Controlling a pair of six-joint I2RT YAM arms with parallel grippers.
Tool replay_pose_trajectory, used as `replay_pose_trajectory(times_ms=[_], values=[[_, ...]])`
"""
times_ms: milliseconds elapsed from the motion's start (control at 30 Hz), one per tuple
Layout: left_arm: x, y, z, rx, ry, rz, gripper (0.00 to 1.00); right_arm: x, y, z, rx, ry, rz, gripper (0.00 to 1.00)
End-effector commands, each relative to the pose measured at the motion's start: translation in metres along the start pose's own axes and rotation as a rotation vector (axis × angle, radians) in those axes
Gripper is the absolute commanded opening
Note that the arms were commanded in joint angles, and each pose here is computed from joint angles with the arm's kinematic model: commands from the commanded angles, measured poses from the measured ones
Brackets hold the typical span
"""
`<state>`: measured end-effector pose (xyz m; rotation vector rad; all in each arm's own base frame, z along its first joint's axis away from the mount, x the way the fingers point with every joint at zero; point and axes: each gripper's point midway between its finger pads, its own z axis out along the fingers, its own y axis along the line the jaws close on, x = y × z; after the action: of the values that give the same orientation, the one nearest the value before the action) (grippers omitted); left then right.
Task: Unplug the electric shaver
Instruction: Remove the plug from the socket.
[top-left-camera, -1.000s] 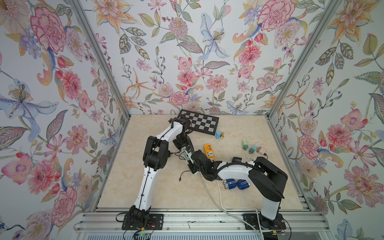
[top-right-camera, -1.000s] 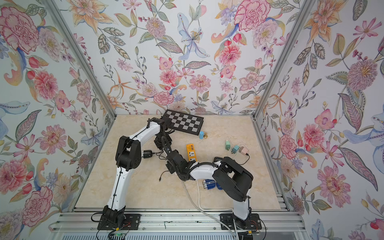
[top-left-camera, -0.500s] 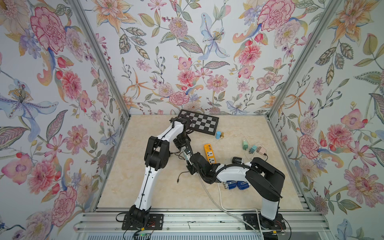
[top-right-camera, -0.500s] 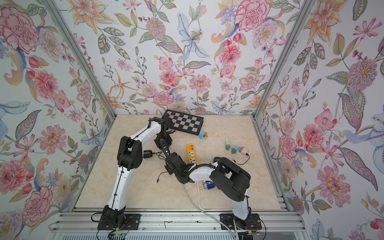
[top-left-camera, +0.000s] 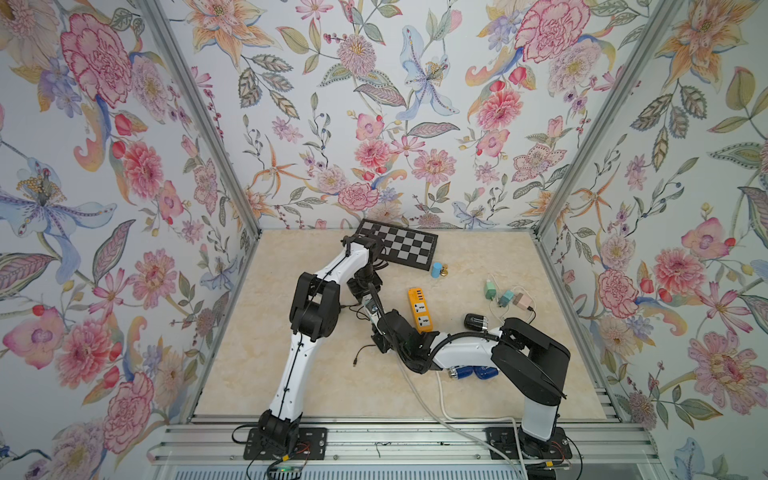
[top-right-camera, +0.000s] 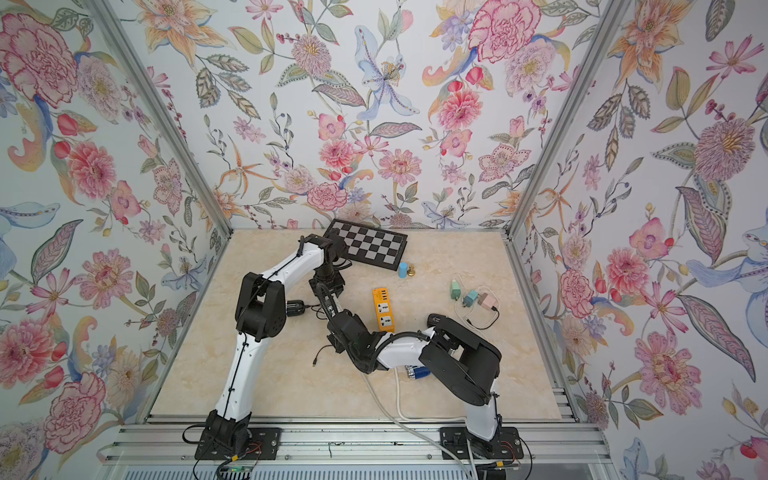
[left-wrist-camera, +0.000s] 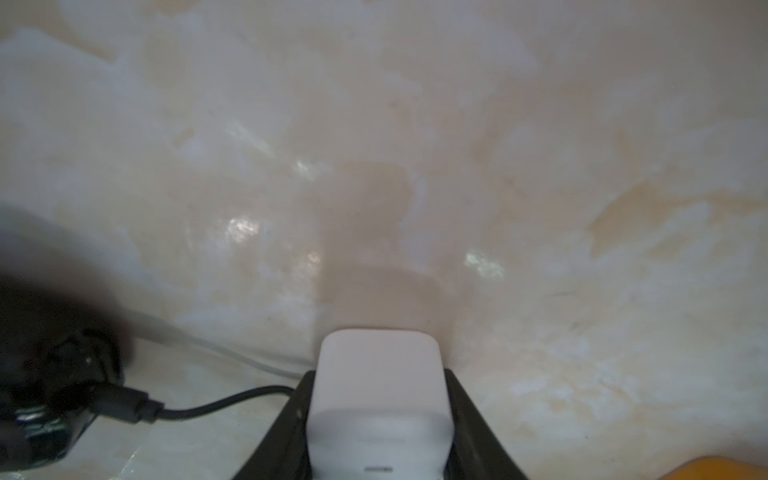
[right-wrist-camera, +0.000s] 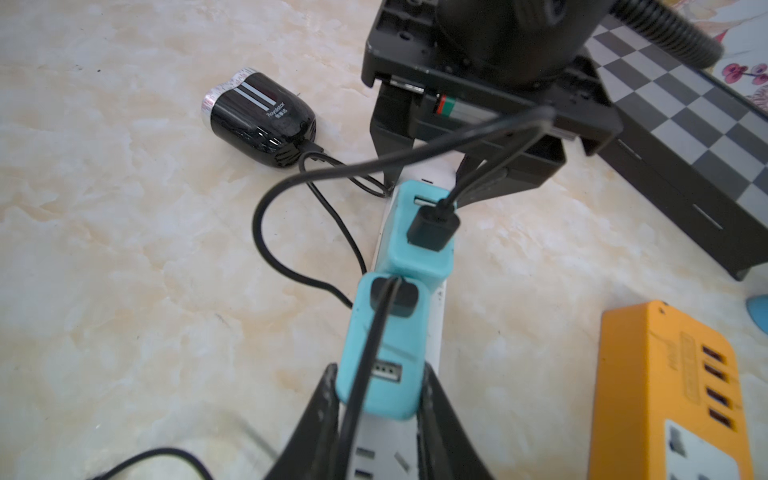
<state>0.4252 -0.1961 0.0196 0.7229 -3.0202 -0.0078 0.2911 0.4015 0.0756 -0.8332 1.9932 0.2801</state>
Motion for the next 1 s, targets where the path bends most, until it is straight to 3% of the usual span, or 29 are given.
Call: replay_pose_trajectory(times_ms=[0,67,267,467,633,967], values=[[0.012,-0.007,0.024,-0.025,0.028,0.001,0.05,-0.043,0.010,-0.014,-0.121,-0.141,0.117,0.09],[0.011,-0.007,0.024,-0.024,0.026,0.001,0.05,-0.047,0.004,-0.017,-0.172,-0.173,0.204,0.08],[0.012,-0.006,0.025,-0.033,0.025,-0.003,0.05,-0.048,0.020,-0.017,-0.262,-0.187,0.245,0.08],[0.013,-0.008,0.026,-0.023,0.025,-0.013,0.04,-0.042,0.044,-0.019,-0.126,-0.145,-0.060,0.07],[0.013,-0.011,0.026,-0.014,0.025,-0.013,0.02,-0.044,0.035,-0.022,-0.046,-0.158,-0.111,0.07],[0.016,-0.010,0.028,-0.025,0.022,-0.007,0.01,-0.060,0.015,-0.029,-0.220,-0.204,0.237,0.07]])
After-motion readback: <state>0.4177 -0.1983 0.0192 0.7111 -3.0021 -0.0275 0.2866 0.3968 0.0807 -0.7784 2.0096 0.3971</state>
